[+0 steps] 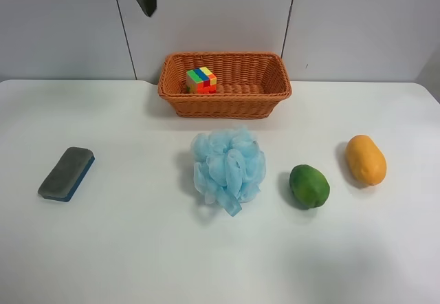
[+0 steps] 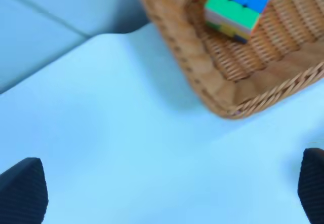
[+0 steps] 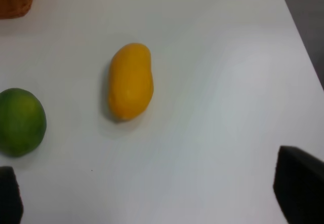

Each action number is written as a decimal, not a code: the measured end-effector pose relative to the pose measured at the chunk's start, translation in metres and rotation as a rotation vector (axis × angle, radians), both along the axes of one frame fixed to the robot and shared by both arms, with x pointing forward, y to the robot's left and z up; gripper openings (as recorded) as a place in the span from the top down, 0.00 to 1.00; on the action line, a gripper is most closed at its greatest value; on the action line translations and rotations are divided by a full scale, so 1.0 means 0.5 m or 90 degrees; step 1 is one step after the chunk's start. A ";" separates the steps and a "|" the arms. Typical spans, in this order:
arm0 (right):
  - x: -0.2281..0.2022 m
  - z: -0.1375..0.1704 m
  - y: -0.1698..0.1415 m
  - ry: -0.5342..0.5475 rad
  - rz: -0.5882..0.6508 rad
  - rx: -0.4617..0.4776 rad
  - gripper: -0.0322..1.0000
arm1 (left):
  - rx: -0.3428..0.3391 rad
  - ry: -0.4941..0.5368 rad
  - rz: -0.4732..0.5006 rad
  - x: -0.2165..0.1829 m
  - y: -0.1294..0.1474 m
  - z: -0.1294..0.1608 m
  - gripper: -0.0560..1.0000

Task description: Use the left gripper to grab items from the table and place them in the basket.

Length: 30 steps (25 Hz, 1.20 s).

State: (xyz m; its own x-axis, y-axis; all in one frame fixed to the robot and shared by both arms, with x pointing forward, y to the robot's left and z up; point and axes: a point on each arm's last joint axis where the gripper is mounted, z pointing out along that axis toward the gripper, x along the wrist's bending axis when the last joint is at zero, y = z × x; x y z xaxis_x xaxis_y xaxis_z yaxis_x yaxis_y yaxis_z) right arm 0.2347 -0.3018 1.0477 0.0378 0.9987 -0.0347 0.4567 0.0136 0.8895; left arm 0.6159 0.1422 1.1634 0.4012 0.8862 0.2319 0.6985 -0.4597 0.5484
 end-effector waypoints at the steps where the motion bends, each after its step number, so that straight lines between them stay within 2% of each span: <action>1: 0.000 0.000 0.000 0.000 0.000 0.000 0.01 | 0.003 -0.008 0.008 -0.020 0.012 0.016 0.01; 6: 0.000 0.000 0.000 0.000 0.000 0.000 0.01 | -0.008 -0.067 0.063 -0.169 0.098 0.100 0.01; 12: 0.000 0.000 0.000 0.000 0.000 0.000 0.01 | -0.009 -0.116 0.128 -0.352 0.203 0.109 0.01; 15: 0.000 0.000 0.000 0.000 0.000 0.000 0.01 | -0.023 -0.132 0.177 -0.425 0.258 0.093 0.01; 21: 0.000 0.000 0.000 0.000 0.000 0.000 0.01 | -0.061 -0.146 0.324 -0.556 0.348 0.030 0.01; 25: 0.000 0.000 0.000 0.000 0.000 0.000 0.01 | -0.112 -0.154 0.379 -0.635 0.358 -0.020 0.01; 30: 0.000 0.000 0.000 0.000 0.000 0.000 0.01 | -0.169 -0.160 0.394 -0.700 0.341 -0.103 0.01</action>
State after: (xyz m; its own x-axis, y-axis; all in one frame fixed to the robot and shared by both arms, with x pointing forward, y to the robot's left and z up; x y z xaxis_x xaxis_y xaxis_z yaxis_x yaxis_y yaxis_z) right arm 0.2347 -0.3018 1.0477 0.0378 0.9987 -0.0347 0.4567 0.0136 0.8895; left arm 0.2661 0.3128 1.1119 -0.2303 0.9731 -0.0035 0.6259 0.1509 0.7652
